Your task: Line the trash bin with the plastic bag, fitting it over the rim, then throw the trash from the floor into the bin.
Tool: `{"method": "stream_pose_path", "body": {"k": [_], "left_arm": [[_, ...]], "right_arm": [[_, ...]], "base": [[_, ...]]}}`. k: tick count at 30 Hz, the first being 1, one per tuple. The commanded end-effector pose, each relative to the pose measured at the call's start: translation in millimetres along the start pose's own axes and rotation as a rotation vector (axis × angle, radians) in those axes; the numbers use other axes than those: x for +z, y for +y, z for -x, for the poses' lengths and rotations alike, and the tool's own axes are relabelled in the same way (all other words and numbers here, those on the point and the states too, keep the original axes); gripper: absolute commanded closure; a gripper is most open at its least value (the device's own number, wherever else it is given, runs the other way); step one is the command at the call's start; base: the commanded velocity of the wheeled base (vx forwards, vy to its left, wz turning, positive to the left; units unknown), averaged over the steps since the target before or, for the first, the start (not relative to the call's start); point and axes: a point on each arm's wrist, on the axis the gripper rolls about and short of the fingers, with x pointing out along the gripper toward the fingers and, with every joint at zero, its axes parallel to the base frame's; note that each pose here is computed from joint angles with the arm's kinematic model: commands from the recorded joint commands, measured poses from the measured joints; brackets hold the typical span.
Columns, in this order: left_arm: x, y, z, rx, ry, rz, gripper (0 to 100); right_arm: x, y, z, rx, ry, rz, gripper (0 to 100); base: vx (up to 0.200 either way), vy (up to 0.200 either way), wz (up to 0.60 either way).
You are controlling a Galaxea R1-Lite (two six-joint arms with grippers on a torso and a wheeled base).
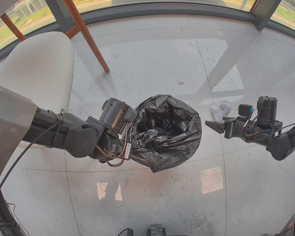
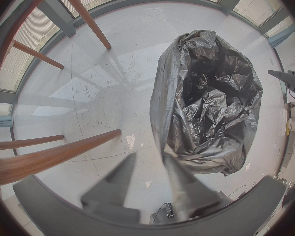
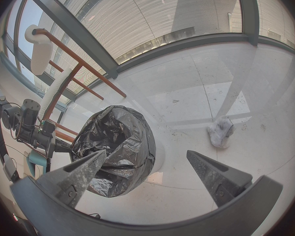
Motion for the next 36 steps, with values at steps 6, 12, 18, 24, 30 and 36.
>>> {"method": "stream_pose_path", "body": {"k": [6, 12, 18, 24, 30, 36], "left_arm": [[3, 10, 34, -0.025, -0.054, 0.021, 0], [10, 28, 83, -0.091, -0.150, 0.064, 0], [23, 42, 121, -0.132, -0.261, 0.105, 0], [36, 41, 132, -0.247, -0.362, 0.149, 0], [46, 38, 135, -0.336, -0.441, 0.156, 0], [49, 40, 136, -0.337, -0.455, 0.162, 0]], "right_arm": [[2, -5, 16, -0.027, -0.013, -0.046, 0], [9, -8, 36, -0.054, -0.050, -0.105, 0], [8, -22, 62, -0.122, -0.071, -0.144, 0], [-2, -40, 74, -0.193, -0.057, -0.177, 0], [0, -42, 71, -0.193, -0.056, -0.166, 0], [0, -51, 54, -0.205, -0.048, -0.167, 0]], "base": [[0.000, 0.000, 0.00], [0.000, 0.000, 0.00], [0.000, 0.000, 0.00], [0.000, 0.000, 0.00], [0.000, -0.167, 0.00], [0.000, -0.200, 0.00]]}}
